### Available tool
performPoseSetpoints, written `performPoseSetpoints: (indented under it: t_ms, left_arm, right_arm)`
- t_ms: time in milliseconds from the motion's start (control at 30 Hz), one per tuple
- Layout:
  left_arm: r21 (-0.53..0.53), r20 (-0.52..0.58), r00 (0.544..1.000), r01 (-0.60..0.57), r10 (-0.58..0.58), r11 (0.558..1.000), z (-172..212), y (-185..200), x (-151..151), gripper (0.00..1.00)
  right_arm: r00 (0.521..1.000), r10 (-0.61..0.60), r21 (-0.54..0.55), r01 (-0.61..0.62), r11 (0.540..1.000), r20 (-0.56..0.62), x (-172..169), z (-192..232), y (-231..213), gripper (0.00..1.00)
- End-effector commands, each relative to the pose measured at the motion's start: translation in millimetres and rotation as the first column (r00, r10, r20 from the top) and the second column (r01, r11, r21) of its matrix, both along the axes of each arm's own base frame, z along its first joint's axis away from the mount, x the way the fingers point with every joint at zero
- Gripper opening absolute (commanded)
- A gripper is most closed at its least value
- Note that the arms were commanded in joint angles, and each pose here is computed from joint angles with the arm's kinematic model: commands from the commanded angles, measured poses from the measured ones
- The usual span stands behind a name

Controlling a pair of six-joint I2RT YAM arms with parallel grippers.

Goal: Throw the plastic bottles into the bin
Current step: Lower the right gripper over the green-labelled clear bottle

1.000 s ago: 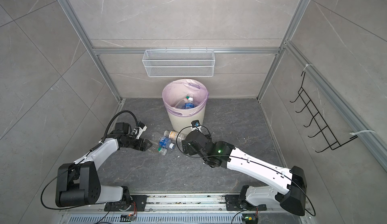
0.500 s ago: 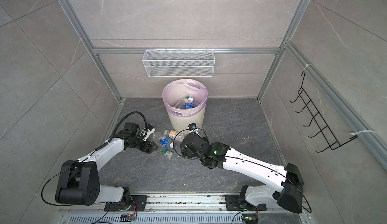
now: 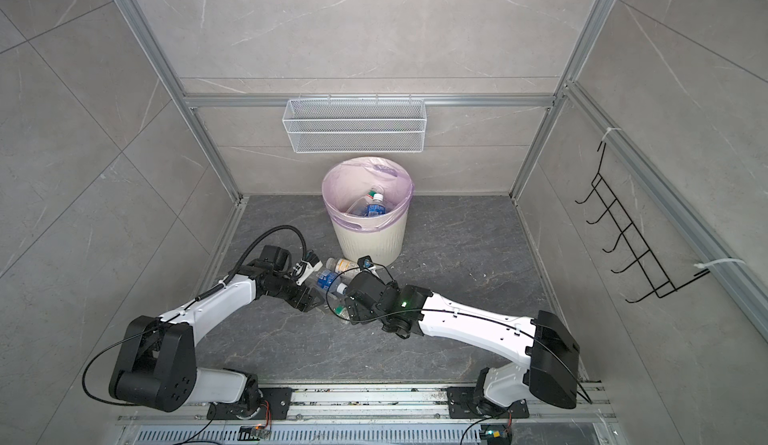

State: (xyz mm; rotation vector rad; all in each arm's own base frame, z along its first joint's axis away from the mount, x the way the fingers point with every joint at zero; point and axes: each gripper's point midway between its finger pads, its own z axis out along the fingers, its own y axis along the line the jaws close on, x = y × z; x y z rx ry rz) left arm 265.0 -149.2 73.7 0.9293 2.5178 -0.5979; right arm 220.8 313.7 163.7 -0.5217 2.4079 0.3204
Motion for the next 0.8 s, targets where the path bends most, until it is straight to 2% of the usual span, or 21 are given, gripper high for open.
performPoseSetpoints:
  t_ms: [0,133,233,500,633,767]
  left_arm:
    - [-0.064,0.020,0.997,0.079,-0.078,0.995,17.1,-14.3,-10.4,0.83]
    - [-0.102,0.050,0.995,0.093,-0.088,0.990,29.7,-19.8,-12.1,0.85]
    - [-0.071,0.091,0.994,0.062,-0.055,0.996,32.6,-14.2,-4.0,0.88]
    - [0.009,0.150,0.981,-0.125,0.122,0.992,27.4,22.6,30.5,0.89]
    - [-0.012,0.166,0.959,-0.229,0.228,0.973,32.0,47.9,44.1,0.90]
    - [-0.016,0.188,0.942,-0.279,0.277,0.960,36.2,63.2,48.5,0.90]
  right_arm:
    - [0.999,0.036,0.013,-0.036,0.999,-0.005,-1.1,1.6,15.3,0.96]
    - [0.998,0.055,0.000,-0.055,0.998,-0.015,-0.9,-3.6,22.2,0.96]
    - [0.997,0.078,-0.009,-0.078,0.997,-0.021,-1.1,-6.3,29.0,0.96]
    - [0.991,0.125,-0.039,-0.127,0.991,-0.038,1.2,-16.1,47.0,0.97]
    - [0.987,0.153,-0.049,-0.155,0.987,-0.041,2.5,-20.8,58.5,0.97]
    - [0.983,0.177,-0.055,-0.179,0.982,-0.043,5.8,-25.0,70.6,0.97]
